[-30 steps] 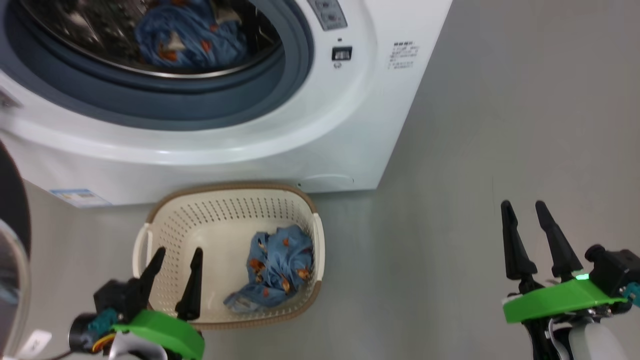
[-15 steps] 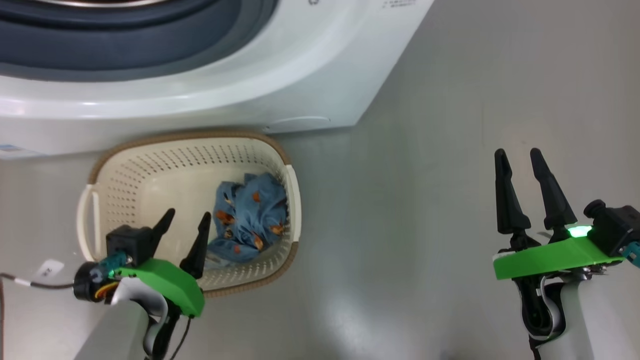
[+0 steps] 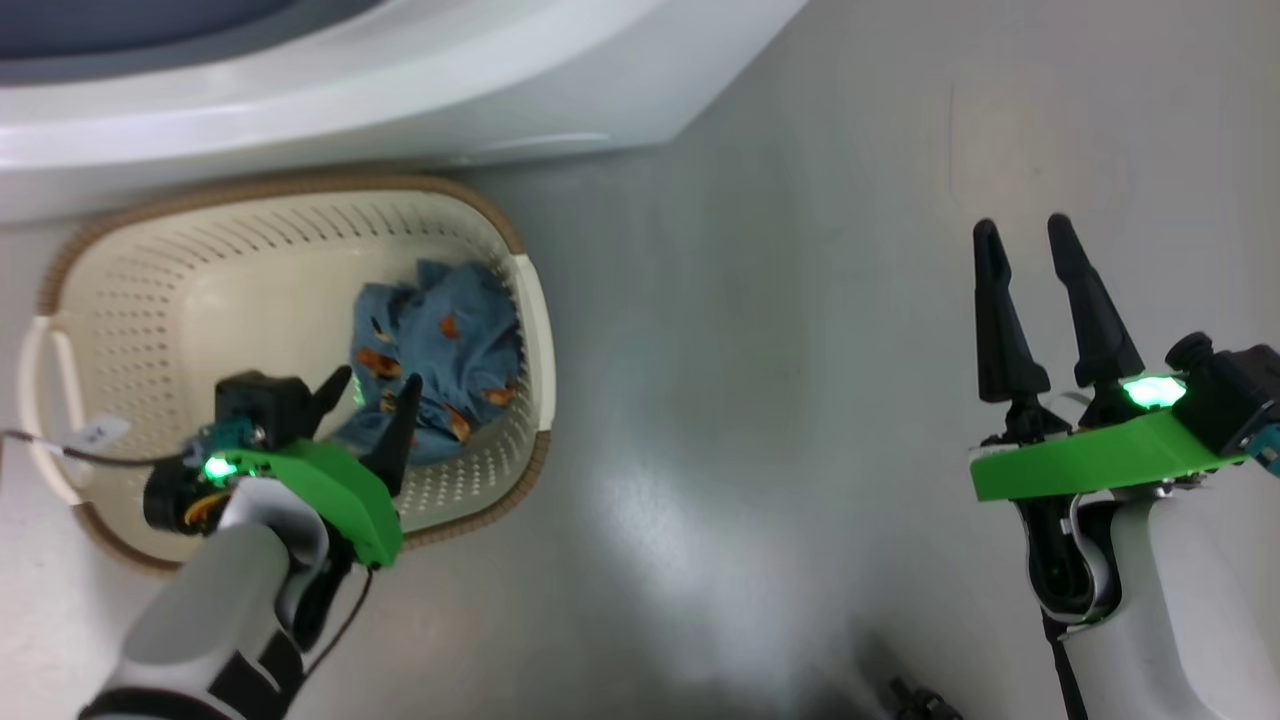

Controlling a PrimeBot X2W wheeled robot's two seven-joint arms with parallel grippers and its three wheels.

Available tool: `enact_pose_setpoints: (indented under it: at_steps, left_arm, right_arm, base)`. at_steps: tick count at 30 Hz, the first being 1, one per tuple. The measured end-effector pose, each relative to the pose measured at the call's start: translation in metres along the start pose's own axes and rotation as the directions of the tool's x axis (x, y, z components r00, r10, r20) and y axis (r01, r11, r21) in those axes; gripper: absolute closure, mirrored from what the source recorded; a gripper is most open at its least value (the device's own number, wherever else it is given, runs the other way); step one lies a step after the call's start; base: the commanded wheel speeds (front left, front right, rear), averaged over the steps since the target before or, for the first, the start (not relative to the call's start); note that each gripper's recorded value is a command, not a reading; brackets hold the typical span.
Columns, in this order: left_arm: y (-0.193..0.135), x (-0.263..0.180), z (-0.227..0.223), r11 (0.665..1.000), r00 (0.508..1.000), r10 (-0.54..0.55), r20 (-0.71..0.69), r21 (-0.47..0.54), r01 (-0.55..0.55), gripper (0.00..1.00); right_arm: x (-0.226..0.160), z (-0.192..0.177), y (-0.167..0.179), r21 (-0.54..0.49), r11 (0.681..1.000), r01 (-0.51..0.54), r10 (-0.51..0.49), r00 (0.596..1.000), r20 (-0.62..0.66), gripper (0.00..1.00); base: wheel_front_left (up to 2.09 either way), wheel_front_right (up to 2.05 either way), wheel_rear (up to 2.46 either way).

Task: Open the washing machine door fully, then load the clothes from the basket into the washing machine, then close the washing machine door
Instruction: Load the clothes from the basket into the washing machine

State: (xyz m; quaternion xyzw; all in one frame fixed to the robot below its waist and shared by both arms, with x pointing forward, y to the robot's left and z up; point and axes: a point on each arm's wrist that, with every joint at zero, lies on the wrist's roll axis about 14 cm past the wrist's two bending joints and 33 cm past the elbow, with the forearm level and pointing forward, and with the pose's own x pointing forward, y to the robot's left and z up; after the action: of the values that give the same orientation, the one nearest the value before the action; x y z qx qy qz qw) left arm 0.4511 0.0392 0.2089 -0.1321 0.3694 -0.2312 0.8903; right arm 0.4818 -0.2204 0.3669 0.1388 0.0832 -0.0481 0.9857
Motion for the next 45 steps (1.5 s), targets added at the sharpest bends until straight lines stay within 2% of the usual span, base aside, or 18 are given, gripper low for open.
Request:
enact_pose_setpoints:
  at_steps: [9, 29, 30, 31, 32, 45]
  left_arm:
    - [0.006, 0.028, -0.021, 0.998, 0.994, -0.06, -0.089, -0.022, 0.058, 0.0]
    - [-0.014, 0.064, -0.062, 0.979, 0.952, -0.198, -0.233, -0.096, 0.18, 0.0]
    - [-0.015, 0.065, -0.063, 0.978, 0.95, -0.202, -0.236, -0.099, 0.184, 0.4]
    - [-0.015, 0.065, -0.063, 0.978, 0.95, -0.205, -0.237, -0.098, 0.186, 0.85]
    - [-0.016, 0.065, -0.062, 0.977, 0.949, -0.207, -0.237, -0.098, 0.188, 1.0]
    - [-0.016, 0.056, -0.036, 0.978, 0.963, -0.185, -0.195, -0.129, 0.162, 1.0]
  right_arm:
    - [0.008, -0.017, -0.011, -0.012, 1.0, 0.019, -0.019, 0.999, -0.031, 0.0]
    - [0.013, -0.042, -0.029, -0.027, 0.998, 0.052, -0.054, 0.996, -0.076, 0.0]
    - [0.013, -0.041, -0.029, -0.028, 0.998, 0.052, -0.054, 0.996, -0.075, 0.0]
    - [0.013, -0.041, -0.029, -0.029, 0.998, 0.052, -0.054, 0.996, -0.072, 0.0]
    - [0.013, -0.04, -0.029, -0.029, 0.998, 0.052, -0.054, 0.996, -0.071, 0.0]
    - [0.014, -0.019, -0.023, -0.016, 0.999, 0.042, -0.043, 0.999, -0.022, 0.0]
  base:
    - [0.0, 0.0, 0.0]
    - [0.0, 0.0, 0.0]
    - [0.0, 0.0, 0.0]
    - [0.0, 0.0, 0.0]
    - [0.0, 0.0, 0.0]
    - [0.0, 0.0, 0.0]
